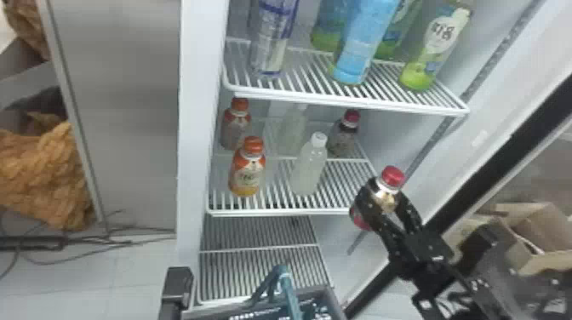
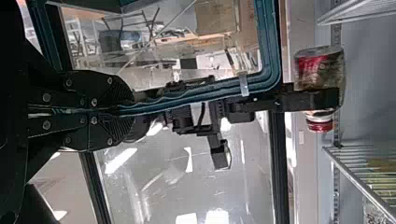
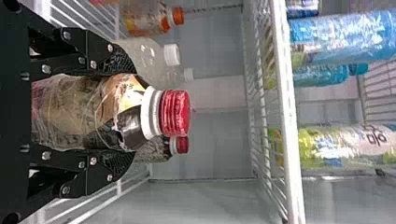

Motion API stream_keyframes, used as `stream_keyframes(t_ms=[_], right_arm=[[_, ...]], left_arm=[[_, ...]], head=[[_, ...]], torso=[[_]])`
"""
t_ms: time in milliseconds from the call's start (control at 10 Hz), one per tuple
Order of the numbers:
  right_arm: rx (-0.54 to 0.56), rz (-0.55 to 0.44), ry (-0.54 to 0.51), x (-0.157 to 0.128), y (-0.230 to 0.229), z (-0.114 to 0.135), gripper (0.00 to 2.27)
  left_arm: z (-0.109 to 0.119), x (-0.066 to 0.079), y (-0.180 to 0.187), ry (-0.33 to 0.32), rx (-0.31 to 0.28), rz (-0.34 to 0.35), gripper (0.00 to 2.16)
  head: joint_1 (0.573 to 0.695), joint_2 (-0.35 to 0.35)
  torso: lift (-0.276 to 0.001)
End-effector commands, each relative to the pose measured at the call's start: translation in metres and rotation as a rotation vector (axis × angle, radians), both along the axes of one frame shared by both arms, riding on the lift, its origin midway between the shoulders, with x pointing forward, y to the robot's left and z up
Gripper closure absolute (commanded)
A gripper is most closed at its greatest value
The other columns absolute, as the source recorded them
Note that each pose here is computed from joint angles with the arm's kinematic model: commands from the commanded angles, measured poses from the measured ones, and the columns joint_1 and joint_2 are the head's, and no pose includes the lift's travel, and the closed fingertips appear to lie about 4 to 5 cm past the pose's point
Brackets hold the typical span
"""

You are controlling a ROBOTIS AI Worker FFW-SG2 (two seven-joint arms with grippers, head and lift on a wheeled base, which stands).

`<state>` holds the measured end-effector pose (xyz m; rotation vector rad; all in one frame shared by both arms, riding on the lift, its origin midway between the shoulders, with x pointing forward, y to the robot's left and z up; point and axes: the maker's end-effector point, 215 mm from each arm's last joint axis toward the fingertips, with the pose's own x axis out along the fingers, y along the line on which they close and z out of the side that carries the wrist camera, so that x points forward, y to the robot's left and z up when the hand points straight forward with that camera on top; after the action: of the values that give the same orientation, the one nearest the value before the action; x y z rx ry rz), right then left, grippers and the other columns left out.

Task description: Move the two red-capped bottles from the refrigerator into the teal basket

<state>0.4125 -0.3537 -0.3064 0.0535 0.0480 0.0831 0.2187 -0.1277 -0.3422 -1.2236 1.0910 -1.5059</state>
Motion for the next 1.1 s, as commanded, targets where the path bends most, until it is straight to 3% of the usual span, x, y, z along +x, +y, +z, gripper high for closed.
stream_keyframes(t_ms=[0,400,600,1000], right_arm=[[-0.013,0.019,0.072,-0.025,0.012,-0.008,0.69],[-0.009,0.083,0.261,-0.059,0.030,-0.043,0.69],[-0.006,0.115,0.331,-0.074,0.048,-0.040,0.69],[0.037,0.190,0.514,-0.103,0.075,-0.062,0.69]], left_arm=[[0.000,0.002,0.001,-0.002,0.002,0.003,1.11],[-0.001,0.002,0.001,-0.006,0.006,0.001,1.11],[-0.001,0.002,0.001,-0.006,0.007,0.001,1.11],[-0.003,0.003,0.002,-0.011,0.014,0.000,1.11]], head=[[0.695,-0.350],[0.695,-0.350],[0.695,-0.350],[0.695,-0.350]], torso=[[-0.228],[-0.228],[-0.228],[-0.228]])
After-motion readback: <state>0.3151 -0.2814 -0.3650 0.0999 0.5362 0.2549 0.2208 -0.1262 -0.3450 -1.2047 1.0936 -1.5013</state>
